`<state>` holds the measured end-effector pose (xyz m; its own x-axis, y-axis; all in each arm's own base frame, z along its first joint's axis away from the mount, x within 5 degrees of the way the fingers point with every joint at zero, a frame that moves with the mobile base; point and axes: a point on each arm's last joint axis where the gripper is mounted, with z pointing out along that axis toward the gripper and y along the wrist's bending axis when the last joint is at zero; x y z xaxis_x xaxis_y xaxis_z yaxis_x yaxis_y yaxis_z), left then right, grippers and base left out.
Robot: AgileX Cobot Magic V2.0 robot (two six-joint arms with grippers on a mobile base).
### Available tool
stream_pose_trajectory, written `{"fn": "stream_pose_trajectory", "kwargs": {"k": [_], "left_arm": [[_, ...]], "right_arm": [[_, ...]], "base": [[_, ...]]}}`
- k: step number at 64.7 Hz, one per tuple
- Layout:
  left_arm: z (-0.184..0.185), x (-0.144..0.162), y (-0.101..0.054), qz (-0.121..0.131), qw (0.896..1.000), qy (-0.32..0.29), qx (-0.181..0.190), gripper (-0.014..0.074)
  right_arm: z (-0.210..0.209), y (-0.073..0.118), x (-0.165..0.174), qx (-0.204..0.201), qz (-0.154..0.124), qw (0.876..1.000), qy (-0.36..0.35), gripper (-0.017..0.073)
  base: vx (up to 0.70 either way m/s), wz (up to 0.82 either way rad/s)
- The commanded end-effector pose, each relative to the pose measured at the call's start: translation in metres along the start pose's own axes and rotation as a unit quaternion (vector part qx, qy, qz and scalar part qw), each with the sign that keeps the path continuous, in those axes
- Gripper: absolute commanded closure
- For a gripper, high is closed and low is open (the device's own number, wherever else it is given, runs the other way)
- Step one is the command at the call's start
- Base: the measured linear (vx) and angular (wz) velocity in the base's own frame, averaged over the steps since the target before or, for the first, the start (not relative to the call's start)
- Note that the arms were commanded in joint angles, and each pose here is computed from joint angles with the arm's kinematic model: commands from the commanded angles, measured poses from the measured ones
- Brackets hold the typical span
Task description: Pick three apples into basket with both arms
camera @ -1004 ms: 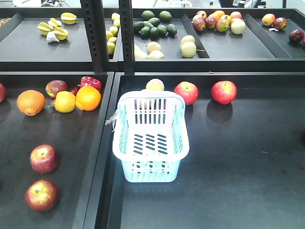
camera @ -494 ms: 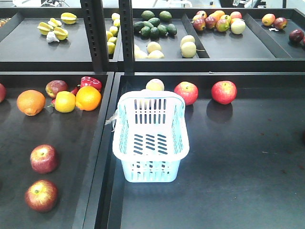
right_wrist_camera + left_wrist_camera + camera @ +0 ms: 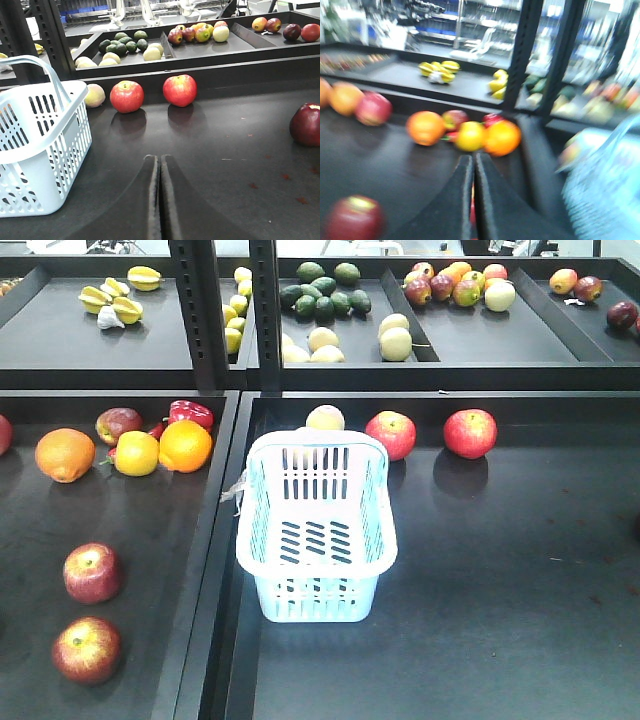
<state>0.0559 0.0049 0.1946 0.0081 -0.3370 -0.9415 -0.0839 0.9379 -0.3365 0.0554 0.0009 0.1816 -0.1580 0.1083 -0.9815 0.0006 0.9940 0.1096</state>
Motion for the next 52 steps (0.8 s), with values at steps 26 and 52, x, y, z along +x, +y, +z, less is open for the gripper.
{"fn": "stream_pose_trajectory", "kwargs": {"k": [26, 52], "left_arm": [[-0.008, -0.04, -0.005, -0.454, 0.877, -0.139, 0.079, 0.06], [-0.055, -0.174, -0.062, -0.249, 0.926, -0.23, 0.164, 0.06]], "right_arm": [[0.0, 0.0, -0.005, 0.0, 0.0, 0.999, -0.035, 0.0568], [0.0, 0.0, -0.005, 0.0, 0.0, 0.999, -0.035, 0.0568]], "base": [[0.0, 0.0], [0.0, 0.0]]}}
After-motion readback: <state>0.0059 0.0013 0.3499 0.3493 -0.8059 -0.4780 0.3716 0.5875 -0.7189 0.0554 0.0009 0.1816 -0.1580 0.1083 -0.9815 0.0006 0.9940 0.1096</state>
